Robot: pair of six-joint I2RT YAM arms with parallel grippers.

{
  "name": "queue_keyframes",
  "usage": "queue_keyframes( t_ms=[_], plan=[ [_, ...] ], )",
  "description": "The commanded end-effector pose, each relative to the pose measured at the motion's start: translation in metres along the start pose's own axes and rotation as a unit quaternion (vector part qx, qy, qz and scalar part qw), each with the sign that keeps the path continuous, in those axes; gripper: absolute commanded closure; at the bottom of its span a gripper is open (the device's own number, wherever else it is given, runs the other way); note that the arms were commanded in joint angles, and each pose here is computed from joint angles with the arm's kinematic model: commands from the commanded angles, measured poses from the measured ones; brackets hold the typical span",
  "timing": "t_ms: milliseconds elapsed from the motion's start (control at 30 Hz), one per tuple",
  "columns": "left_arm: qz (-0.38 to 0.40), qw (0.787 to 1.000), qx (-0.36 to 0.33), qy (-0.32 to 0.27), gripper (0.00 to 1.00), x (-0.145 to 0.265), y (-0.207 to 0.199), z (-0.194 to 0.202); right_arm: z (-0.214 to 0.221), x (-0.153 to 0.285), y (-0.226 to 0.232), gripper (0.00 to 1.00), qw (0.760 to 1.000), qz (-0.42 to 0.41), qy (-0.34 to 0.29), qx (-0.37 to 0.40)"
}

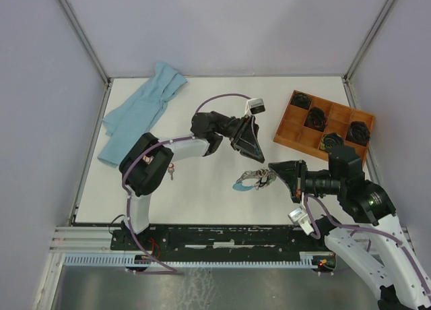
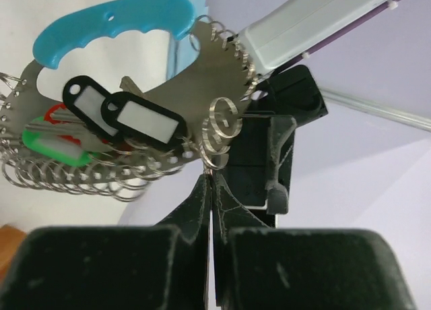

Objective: Remove the keys from the keyring

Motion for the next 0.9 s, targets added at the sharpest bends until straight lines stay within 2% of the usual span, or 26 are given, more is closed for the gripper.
queue_keyframes(
  t_ms=[0, 133, 267, 333, 467, 567, 633, 700, 733, 867],
  plan=[
    [0.045, 0.981, -0.162, -0.097, 0.52, 0.035, -0.042, -0.004, -0.003, 0.009, -0.002, 0.99, 0.997, -0.053, 0.002, 0.062],
    [0.040, 0.943, -0.259, -0.206, 0.47, 0.073, -0.055, -0.002, 0.007, 0.018, 0.014, 0.99, 0.991, -0.129, 0.024, -0.034],
    [-0.002, 0.873, -0.368, -0.322, 0.44, 0.101, -0.059, 0.006, 0.016, 0.028, 0.030, 0.99, 0.967, -0.208, 0.053, -0.141],
    [-0.068, 0.834, -0.412, -0.360, 0.43, 0.108, -0.044, 0.007, 0.020, 0.034, 0.032, 0.99, 0.949, -0.239, 0.065, -0.195],
    [-0.201, 0.764, -0.462, -0.403, 0.41, 0.119, -0.028, 0.017, 0.027, 0.042, 0.048, 0.99, 0.880, -0.325, 0.089, -0.335],
    [-0.261, 0.715, -0.504, -0.408, 0.37, 0.114, -0.019, 0.030, 0.035, 0.044, 0.045, 0.99, 0.810, -0.370, 0.109, -0.443],
    [-0.279, 0.700, -0.521, -0.400, 0.37, 0.108, -0.012, 0.037, 0.040, 0.040, 0.038, 0.99, 0.751, -0.391, 0.115, -0.519],
    [-0.279, 0.697, -0.532, -0.391, 0.37, 0.100, -0.009, 0.042, 0.045, 0.034, 0.032, 0.99, 0.699, -0.391, 0.131, -0.584],
    [-0.280, 0.694, -0.537, -0.388, 0.37, 0.097, -0.007, 0.044, 0.047, 0.031, 0.029, 0.99, 0.685, -0.385, 0.137, -0.603],
    [-0.266, 0.680, -0.561, -0.389, 0.37, 0.091, -0.008, 0.054, 0.050, 0.020, 0.022, 0.99, 0.669, -0.342, 0.144, -0.644]
  ],
)
Point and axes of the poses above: each gripper's point midway between its finger pads, its own x axis back along the fingers, its own y axis along the line the jaws close on, z = x × y, the point moved 4 cm from there along x, back along the fingers, and after that the axes turned 6 degrees about x, right-handed, at the moved point
